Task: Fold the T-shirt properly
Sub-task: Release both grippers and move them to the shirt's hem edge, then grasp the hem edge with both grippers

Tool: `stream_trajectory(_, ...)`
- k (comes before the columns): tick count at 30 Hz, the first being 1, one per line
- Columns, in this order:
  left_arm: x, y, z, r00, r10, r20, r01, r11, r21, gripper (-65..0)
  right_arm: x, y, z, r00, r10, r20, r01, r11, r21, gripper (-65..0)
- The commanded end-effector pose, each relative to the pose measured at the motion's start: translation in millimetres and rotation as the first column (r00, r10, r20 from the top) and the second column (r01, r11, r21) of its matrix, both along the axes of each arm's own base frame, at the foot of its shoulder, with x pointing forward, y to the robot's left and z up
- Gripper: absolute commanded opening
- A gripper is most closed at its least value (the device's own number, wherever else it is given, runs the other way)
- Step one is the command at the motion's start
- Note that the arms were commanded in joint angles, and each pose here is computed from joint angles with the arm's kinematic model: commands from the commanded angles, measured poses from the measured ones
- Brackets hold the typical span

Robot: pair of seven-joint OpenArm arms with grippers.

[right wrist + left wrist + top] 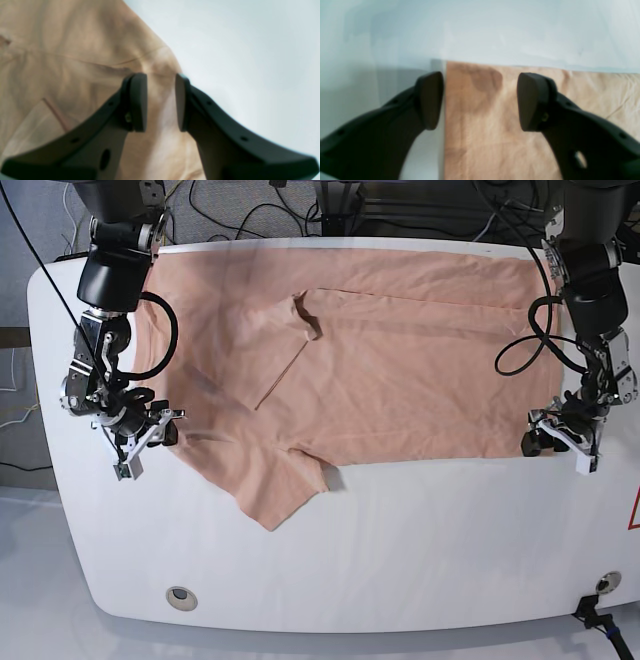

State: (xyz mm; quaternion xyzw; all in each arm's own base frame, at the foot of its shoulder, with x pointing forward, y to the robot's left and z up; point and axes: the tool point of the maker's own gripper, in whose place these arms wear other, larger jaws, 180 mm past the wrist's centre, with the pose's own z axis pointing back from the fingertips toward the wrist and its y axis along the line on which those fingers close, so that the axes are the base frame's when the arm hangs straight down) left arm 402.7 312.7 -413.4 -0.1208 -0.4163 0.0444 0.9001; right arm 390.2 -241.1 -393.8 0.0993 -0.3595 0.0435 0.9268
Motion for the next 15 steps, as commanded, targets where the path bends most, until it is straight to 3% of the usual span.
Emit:
stream_trajectory(1, 3, 2, 4, 1.000, -0.010, -0.007, 0.010, 1.000, 0.013, -31.4, 19, -7, 16, 0.999, -0.015, 0.048, 0.014, 1.000, 0.014, -45.8)
stream_trajectory(12, 1, 2, 2, 1.000, -0.012, -0.012, 0.012, 1.000, 0.012, -31.5, 39, -7, 9, 0.995, -0.068, 0.072, 0.061, 0.994, 0.095, -45.0)
stream_trajectory(15, 0, 2, 2, 1.000, -0.012, -0.013, 0.012, 1.000, 0.012, -25.4, 43, -9, 8, 0.992, -0.085, 0.089, 0.075, 0.991, 0.110, -36.3)
